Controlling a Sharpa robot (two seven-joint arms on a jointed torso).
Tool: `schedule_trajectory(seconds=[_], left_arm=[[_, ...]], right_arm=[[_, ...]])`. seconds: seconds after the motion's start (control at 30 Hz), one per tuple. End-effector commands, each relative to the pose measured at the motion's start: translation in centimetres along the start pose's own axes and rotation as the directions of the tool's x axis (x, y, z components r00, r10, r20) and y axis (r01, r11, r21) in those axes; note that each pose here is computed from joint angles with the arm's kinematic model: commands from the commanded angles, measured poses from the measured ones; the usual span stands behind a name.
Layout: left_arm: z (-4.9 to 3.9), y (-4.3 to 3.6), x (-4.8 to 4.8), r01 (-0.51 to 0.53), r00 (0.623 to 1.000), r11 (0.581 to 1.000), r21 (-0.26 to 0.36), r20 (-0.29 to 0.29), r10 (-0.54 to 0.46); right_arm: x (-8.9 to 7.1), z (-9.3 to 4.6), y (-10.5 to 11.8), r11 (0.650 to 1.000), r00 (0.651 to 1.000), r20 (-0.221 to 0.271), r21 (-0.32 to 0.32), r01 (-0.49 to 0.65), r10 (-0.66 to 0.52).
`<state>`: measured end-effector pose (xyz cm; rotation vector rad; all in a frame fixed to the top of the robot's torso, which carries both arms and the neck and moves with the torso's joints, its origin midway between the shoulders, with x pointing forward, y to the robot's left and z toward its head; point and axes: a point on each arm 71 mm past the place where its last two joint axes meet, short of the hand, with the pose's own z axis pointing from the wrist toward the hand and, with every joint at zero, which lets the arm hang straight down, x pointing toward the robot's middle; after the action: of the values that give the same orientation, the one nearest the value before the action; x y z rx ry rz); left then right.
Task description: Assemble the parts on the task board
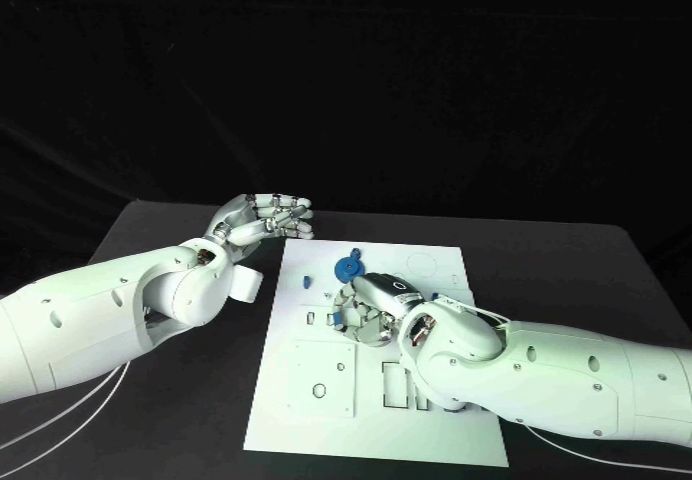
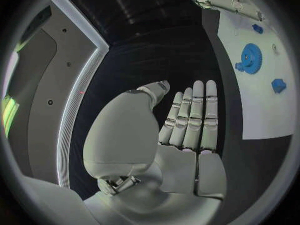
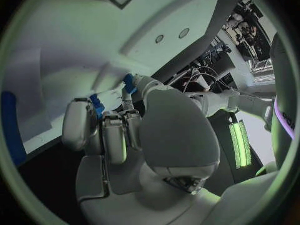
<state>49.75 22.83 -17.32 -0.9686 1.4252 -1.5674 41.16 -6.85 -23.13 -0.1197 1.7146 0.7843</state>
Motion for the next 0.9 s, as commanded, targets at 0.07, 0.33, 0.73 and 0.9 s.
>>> schedule_trajectory(seconds=[0.07,0.33,0.73,0.9], left_arm=[[0.02,-0.08,0.21,0.006,1.000,1.000,0.006,-0.020,-0.006],[-0.01,-0.08,0.16,0.005,1.000,1.000,0.005,-0.020,-0.005],[-0.04,-0.05,0.16,0.006,1.000,1.000,0.000,-0.024,-0.006],[-0.03,-0.04,0.17,0.006,1.000,1.000,-0.001,-0.025,-0.006]], right_arm=[[0.35,-0.03,-0.17,0.999,0.999,-0.018,0.011,0.031,-0.031],[0.31,-0.04,-0.26,0.999,0.999,-0.010,0.018,0.038,-0.038],[0.28,-0.02,-0.19,0.999,0.999,0.001,0.019,0.041,-0.041],[0.26,-0.02,-0.17,0.999,0.999,0.004,0.019,0.041,-0.041]])
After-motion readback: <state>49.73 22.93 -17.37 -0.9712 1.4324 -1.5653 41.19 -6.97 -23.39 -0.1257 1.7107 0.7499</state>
